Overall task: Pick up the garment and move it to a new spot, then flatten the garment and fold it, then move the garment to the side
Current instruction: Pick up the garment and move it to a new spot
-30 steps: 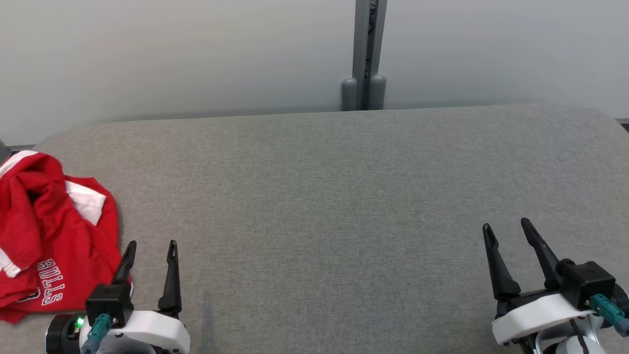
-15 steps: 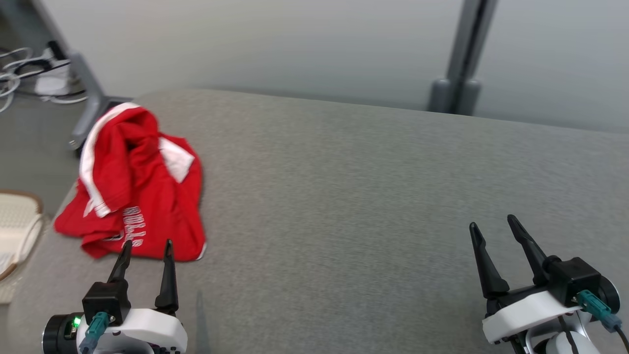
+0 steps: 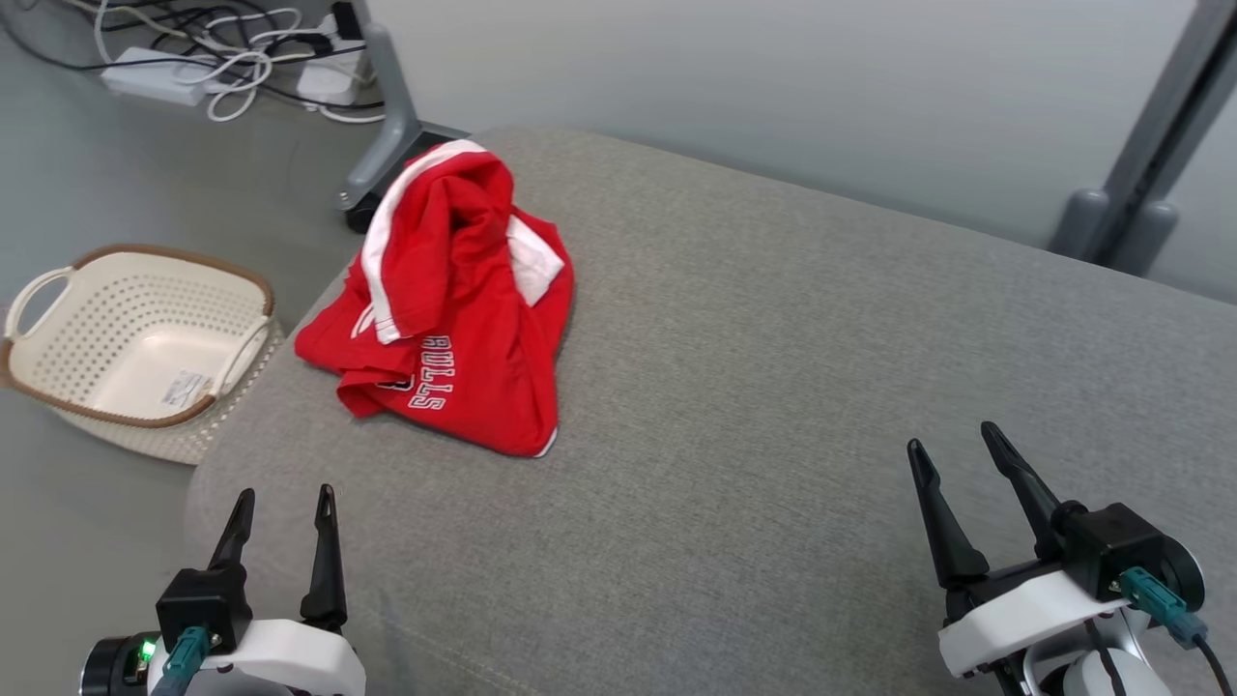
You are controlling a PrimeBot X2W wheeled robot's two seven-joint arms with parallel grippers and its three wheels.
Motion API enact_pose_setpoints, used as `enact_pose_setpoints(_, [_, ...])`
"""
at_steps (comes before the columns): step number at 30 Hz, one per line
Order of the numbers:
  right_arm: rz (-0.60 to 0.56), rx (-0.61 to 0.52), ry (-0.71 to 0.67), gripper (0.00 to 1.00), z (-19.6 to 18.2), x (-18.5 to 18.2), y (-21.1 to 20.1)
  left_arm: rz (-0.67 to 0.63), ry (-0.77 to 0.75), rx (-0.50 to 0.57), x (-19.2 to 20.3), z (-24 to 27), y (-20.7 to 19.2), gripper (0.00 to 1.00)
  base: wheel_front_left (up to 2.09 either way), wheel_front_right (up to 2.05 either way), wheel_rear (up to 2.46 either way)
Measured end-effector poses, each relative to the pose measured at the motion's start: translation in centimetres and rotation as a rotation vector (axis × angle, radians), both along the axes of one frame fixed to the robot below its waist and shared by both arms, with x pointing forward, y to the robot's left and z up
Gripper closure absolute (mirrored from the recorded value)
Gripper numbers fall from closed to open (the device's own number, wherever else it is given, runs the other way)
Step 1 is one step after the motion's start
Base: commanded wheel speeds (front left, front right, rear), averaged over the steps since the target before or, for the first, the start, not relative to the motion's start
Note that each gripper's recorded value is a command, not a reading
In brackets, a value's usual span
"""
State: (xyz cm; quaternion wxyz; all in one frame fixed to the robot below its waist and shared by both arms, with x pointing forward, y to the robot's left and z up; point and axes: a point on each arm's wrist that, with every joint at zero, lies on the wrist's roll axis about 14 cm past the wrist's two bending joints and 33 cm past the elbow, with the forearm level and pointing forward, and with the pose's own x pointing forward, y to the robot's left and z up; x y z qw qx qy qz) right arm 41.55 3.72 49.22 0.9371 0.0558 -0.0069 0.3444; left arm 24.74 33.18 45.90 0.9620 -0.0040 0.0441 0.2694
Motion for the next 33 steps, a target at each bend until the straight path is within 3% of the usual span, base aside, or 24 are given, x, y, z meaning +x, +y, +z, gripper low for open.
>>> enact_pose_setpoints(7, [0.034, -0.002, 0.003, 0.0, -0.3, 0.1, 1.1, 0.037, 0.004, 0.001, -0.8, 0.0, 0.7, 0.0, 0.0, 0.0, 0.0])
enact_pose_setpoints(15, [0.0, -0.016, 0.009, 0.0, -1.0, 1.1, -0.6, 0.015, -0.008, 0.006, 1.3, 0.5, 0.4, 0.0, 0.0, 0.0, 0.0])
enact_pose_setpoints(33, [-0.148, -0.084, 0.074, 0.0, -5.8, 5.1, -7.8, -0.121, 0.003, 0.072, 15.1, 1.4, 1.6, 0.0, 0.0, 0.0, 0.0])
